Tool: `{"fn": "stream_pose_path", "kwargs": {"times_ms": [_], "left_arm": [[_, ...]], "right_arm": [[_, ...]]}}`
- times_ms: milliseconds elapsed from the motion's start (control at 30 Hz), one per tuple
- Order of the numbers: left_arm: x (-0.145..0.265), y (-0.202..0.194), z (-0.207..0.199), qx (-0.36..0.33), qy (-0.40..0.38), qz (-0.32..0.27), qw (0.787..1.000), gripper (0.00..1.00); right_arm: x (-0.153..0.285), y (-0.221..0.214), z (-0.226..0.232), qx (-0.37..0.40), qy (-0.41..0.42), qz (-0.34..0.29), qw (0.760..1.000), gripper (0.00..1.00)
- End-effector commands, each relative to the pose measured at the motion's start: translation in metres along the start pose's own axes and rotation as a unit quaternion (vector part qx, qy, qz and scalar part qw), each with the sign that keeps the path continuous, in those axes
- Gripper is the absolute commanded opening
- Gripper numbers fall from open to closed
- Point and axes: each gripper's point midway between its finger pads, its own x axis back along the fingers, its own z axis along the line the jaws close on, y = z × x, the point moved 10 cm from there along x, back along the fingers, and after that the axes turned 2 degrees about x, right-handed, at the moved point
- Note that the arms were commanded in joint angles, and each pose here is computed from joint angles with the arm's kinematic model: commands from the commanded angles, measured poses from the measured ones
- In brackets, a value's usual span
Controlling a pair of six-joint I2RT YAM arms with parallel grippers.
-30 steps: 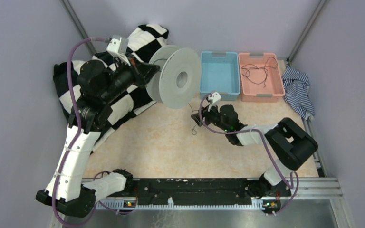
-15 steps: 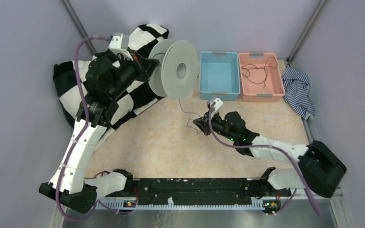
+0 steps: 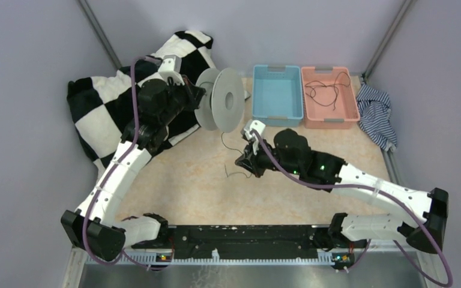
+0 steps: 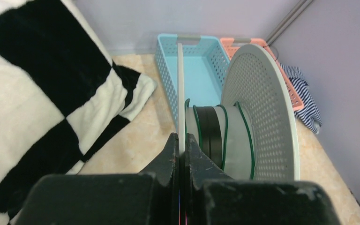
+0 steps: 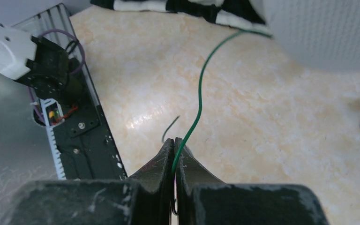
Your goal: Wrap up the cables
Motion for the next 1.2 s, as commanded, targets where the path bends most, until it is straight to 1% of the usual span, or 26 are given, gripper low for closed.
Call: {"fn": "stream_pose_path", "kwargs": {"times_ms": [0, 67, 133, 233, 367, 433, 567, 767, 933, 1167], "left_arm": [[0.003, 0.005, -0.001, -0.019, -0.016, -0.065, 0.998, 0.00], [0.002, -0.004, -0.003, -0.031, -0.016, -0.058, 0.998, 0.00], [0.004, -0.007, -0.009, -0.042, -0.011, -0.056, 0.997, 0.00], [0.004, -0.008, -0.015, -0.049, -0.036, -0.042, 0.997, 0.00], [-0.001, -0.019, -0.025, -0.074, -0.062, -0.010, 0.995, 0.00], [-0.001, -0.022, -0.028, -0.079, -0.076, 0.004, 0.994, 0.00], [0.004, -0.024, -0.029, -0.089, -0.095, 0.014, 0.991, 0.00], [0.013, -0.031, -0.032, -0.114, -0.145, 0.046, 0.982, 0.00], [0.025, -0.038, -0.036, -0.132, -0.196, 0.072, 0.969, 0.00], [0.046, -0.031, -0.045, -0.146, -0.251, 0.072, 0.954, 0.00]], "right_arm": [[0.023, 0.052, 0.011, 0.044, 0.040, 0.038, 0.998, 0.00], [0.029, 0.071, 0.011, 0.065, 0.045, 0.026, 0.997, 0.00], [0.031, 0.091, 0.012, 0.069, 0.042, 0.010, 0.997, 0.00], [0.030, 0.124, 0.011, 0.067, 0.027, -0.001, 0.997, 0.00], [0.019, 0.150, 0.007, 0.093, 0.012, -0.032, 0.995, 0.00], [0.016, 0.161, -0.001, 0.100, -0.014, -0.062, 0.993, 0.00], [0.018, 0.178, -0.034, 0.069, -0.034, -0.092, 0.993, 0.00], [0.017, 0.175, -0.077, 0.056, -0.073, -0.083, 0.992, 0.00], [0.018, 0.160, -0.104, 0.038, -0.103, -0.062, 0.992, 0.00], [0.016, 0.123, -0.128, 0.003, -0.120, -0.025, 0.992, 0.00]]}}
